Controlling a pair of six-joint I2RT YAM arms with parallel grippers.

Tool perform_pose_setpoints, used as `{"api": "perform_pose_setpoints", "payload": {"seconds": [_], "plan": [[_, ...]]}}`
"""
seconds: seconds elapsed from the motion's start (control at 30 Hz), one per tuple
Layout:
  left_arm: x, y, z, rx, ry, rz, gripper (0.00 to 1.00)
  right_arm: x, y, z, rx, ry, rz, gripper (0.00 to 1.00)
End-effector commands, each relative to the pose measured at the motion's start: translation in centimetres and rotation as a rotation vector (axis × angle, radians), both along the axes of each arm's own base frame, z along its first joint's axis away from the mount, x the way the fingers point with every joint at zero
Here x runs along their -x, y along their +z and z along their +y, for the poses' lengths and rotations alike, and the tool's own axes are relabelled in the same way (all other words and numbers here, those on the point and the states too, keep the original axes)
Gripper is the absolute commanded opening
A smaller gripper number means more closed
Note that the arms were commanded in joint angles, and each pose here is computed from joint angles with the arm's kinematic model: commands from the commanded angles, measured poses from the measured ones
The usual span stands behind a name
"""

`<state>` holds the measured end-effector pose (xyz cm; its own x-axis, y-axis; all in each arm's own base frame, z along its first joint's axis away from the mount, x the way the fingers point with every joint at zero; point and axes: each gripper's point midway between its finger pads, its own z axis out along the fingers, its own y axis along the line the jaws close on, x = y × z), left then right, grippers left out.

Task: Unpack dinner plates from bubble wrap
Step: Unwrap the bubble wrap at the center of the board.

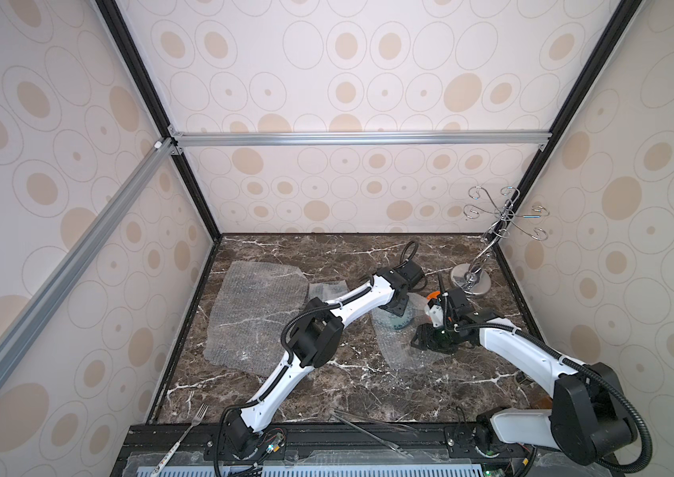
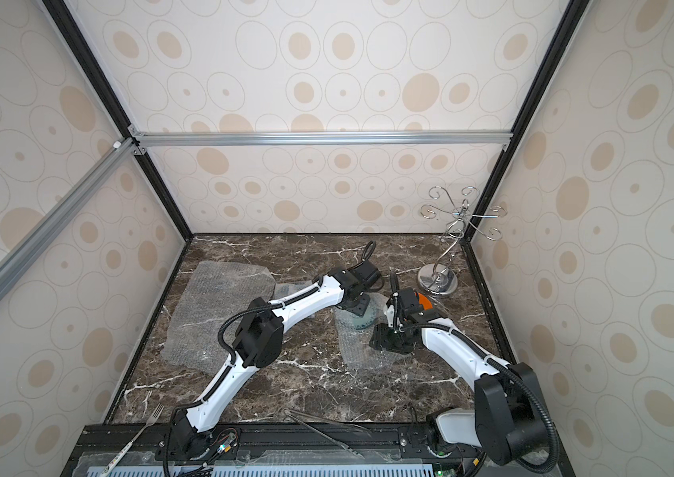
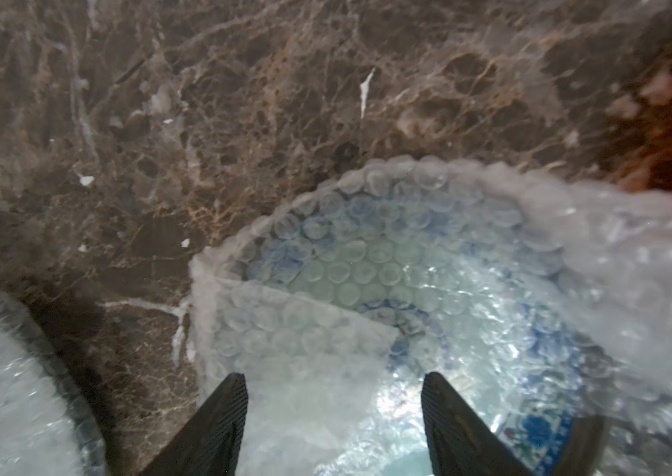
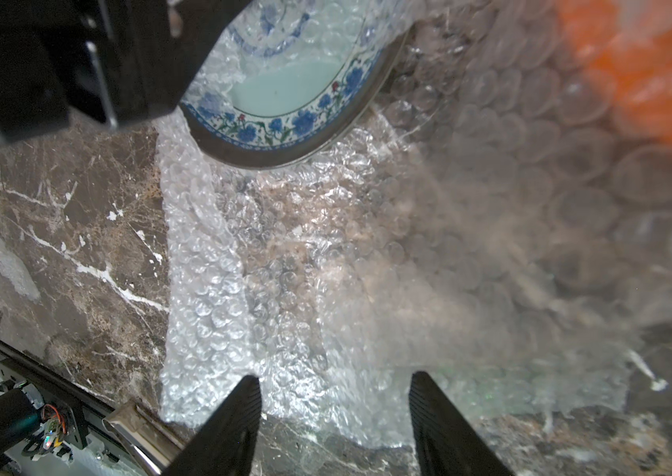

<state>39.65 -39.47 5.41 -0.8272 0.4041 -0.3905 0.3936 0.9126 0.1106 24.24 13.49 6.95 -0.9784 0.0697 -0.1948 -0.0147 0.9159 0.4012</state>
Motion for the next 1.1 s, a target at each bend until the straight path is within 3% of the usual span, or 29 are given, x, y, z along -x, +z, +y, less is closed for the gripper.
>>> {"api": "perform_pose_setpoints", "payload": {"seconds": [0.0,0.27,0.43,0.77,1.07], "plan": [[-0.8,1.8,0.8,-0.048,0.011,-0.057,0.69,-0.2,0.5,0.1,-0.004,0.004,-0.010,0.61],[-0.9,1.4,1.3,-0.077,0.012,-0.061,0.66,-0.1,0.0,0.3,-0.013,0.001,-0.002,0.61],[-1.0,1.9,1.3,-0.079,0.010,-0.070,0.56,-0.1,0.0,0.2,-0.011,0.000,-0.001,0.61],[-1.1,3.4,2.2,-0.098,0.014,-0.090,0.15,-0.1,0.0,0.2,-0.012,0.001,-0.001,0.61],[-1.3,4.5,3.6,-0.107,0.028,-0.097,0.06,0.1,0.1,0.1,-0.008,-0.002,0.003,0.61]]}}
